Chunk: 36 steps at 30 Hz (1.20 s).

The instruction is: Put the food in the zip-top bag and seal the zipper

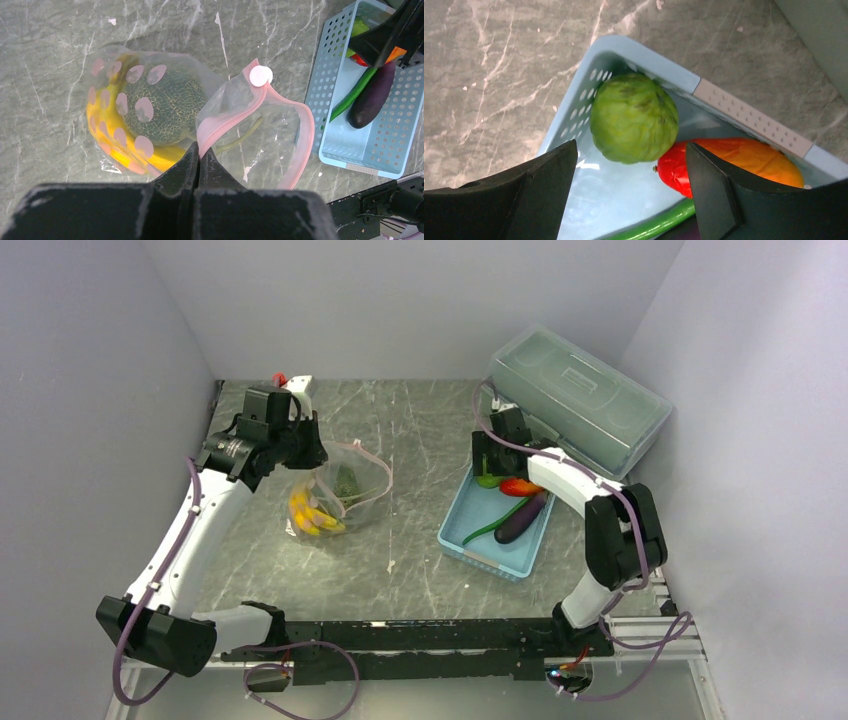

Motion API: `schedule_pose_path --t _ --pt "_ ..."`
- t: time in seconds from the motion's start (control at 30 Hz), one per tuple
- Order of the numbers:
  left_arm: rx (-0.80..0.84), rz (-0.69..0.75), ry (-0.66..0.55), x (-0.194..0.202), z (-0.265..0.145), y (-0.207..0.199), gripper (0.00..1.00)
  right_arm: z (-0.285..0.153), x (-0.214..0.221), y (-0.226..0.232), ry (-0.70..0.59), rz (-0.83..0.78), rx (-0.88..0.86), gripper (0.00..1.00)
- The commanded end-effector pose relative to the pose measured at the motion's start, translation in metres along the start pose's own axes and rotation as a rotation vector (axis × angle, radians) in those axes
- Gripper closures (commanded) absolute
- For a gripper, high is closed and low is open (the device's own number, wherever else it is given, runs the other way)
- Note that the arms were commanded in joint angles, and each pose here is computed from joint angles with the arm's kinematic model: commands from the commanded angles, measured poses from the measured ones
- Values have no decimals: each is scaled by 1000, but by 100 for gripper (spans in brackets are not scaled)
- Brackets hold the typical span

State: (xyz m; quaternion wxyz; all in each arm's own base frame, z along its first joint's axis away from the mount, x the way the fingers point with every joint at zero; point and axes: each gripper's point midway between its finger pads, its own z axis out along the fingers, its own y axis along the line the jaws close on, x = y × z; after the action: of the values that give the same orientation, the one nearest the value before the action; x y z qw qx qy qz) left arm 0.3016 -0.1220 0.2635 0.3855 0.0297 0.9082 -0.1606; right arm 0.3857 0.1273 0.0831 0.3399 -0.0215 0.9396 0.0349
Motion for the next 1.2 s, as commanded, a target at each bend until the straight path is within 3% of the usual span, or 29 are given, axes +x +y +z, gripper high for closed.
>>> schedule_pose_path --t 0.0,0.47,0.57,0.77,1.17 --pt "7 24 -63 -13 -7 -1 100 6 -29 3 -62 -2 0 18" --pt "-4 22 -55 -11 -5 1 100 30 -17 0 -12 -20 28 25" --pt "-5 22 -54 -11 -4 2 100 31 -16 0 -7 -23 28 34" --pt "-7 22 -52 -11 -4 2 100 15 -26 -1 -31 -28 28 71" --pt "-8 20 -48 -10 -3 2 100 -62 -61 9 -182 14 -54 76"
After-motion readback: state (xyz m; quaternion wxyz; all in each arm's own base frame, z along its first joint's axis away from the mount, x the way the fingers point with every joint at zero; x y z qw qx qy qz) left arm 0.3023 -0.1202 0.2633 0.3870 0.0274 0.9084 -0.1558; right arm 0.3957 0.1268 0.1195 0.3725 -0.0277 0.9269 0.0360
